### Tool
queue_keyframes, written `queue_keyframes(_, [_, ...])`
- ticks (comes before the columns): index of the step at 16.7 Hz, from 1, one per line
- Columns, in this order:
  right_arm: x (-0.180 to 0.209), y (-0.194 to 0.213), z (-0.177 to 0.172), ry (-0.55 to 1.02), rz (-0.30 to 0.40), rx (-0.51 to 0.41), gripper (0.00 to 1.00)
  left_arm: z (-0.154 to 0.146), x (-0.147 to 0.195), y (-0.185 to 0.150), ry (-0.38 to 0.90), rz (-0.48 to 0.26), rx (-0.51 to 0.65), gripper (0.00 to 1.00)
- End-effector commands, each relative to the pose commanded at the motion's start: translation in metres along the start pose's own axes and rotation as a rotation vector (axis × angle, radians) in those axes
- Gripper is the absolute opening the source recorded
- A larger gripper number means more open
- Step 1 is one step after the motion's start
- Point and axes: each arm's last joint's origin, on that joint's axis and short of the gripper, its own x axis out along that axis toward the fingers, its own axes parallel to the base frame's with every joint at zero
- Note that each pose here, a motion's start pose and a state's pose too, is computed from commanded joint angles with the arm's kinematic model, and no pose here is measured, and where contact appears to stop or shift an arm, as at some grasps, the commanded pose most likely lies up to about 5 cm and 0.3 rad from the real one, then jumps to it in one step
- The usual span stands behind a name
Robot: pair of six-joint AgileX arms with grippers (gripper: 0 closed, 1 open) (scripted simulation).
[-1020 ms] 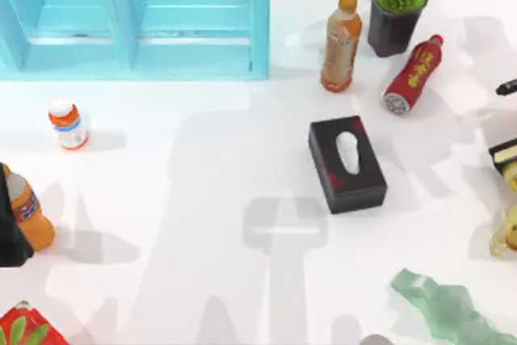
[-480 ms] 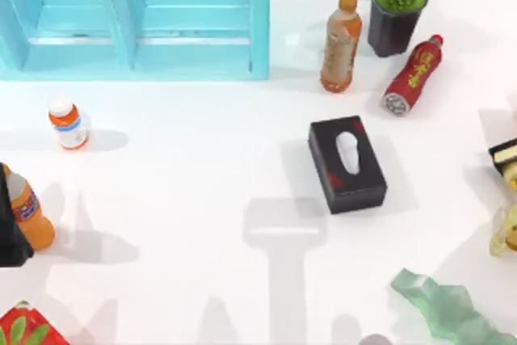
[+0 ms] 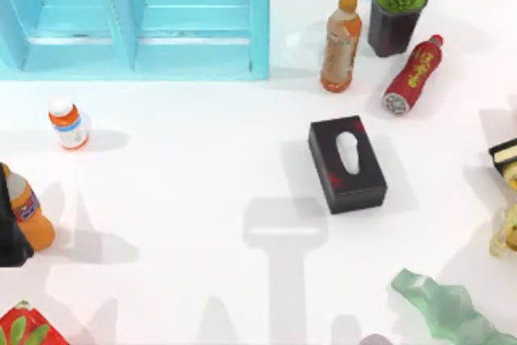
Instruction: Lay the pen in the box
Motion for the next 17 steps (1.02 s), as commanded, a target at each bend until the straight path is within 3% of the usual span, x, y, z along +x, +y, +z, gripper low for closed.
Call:
queue_keyframes(7, [0.037, 0.001, -0.027, 0.010, -0.004, -0.009, 0.00, 0.000, 0.000, 0.000, 0.000, 0.000, 0.000, 1.00])
queue_keyframes(14, [0.050, -0.002, -0.026, -0.007, 0.006, 0.005, 0.00, 0.000, 0.000, 0.000, 0.000, 0.000, 0.000, 1.00])
queue_keyframes(17, [0.050, -0.002, -0.026, -0.007, 0.006, 0.005, 0.23, 0.000, 0.000, 0.000, 0.000, 0.000, 0.000, 1.00])
